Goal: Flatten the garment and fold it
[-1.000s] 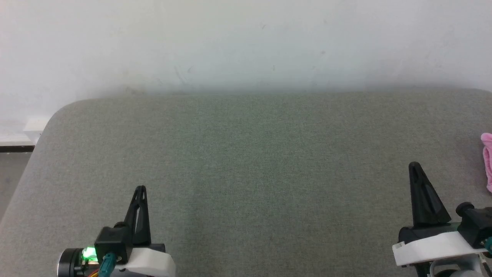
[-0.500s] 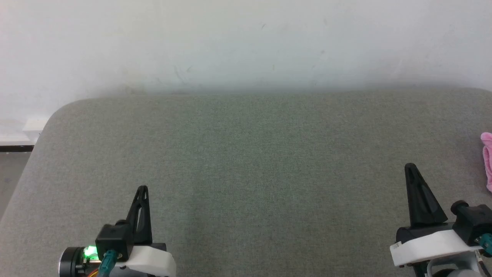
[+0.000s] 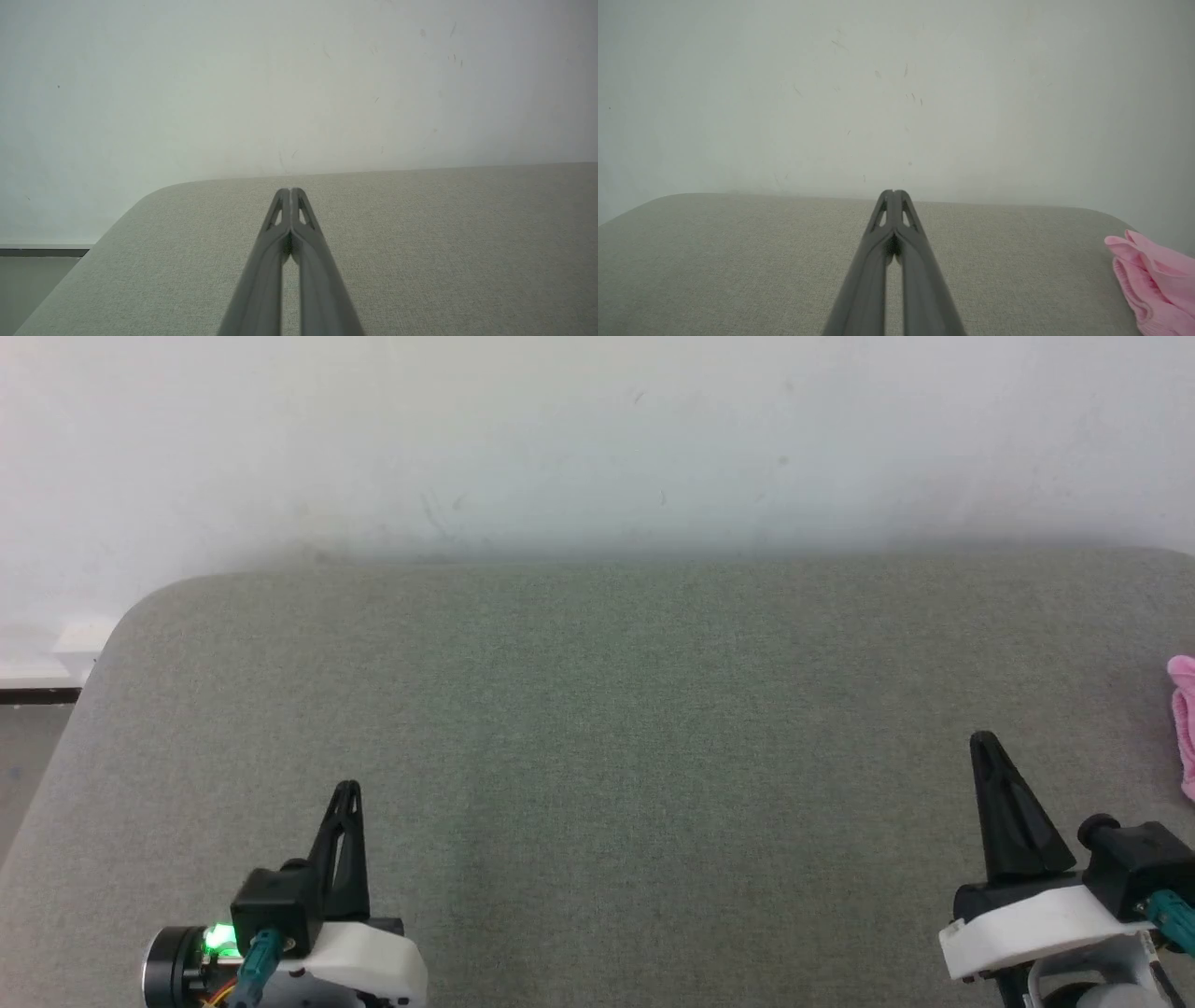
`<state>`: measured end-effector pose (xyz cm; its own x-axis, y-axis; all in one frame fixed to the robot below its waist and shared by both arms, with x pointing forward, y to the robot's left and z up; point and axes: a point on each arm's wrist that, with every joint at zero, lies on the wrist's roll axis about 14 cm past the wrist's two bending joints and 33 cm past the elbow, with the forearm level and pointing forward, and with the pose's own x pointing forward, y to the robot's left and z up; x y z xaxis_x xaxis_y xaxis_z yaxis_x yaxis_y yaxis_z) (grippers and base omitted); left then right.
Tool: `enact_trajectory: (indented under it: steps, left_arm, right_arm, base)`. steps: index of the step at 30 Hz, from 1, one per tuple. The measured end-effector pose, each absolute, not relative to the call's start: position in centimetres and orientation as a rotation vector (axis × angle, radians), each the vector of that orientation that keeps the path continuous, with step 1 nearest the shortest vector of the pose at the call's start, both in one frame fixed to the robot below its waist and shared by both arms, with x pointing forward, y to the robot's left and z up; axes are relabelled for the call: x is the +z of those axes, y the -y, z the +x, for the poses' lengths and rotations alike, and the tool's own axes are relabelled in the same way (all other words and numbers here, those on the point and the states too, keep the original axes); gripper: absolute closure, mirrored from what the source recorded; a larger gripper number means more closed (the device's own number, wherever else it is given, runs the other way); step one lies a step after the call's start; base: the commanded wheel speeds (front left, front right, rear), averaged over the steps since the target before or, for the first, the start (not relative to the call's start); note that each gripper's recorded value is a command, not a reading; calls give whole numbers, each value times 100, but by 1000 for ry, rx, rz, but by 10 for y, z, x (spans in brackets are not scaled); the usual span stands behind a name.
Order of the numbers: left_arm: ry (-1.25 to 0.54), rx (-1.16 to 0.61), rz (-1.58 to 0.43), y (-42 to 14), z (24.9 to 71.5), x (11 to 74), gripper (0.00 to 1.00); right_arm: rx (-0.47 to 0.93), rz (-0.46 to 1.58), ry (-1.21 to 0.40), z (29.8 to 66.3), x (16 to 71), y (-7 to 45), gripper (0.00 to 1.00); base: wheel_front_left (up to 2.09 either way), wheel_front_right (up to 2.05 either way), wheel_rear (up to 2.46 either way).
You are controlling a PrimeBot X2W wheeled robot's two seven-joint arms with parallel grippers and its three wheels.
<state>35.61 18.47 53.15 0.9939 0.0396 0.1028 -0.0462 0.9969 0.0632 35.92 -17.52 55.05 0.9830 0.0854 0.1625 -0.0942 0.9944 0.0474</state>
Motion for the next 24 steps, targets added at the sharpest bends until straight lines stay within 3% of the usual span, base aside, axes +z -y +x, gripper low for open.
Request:
enact_trajectory:
  steps: [24]
  left_arm:
    - [53,31,59,-183,359,525,100]
  right_arm:
    - [104,29,101,362,540,170,100]
  base:
    - [0,0,0]
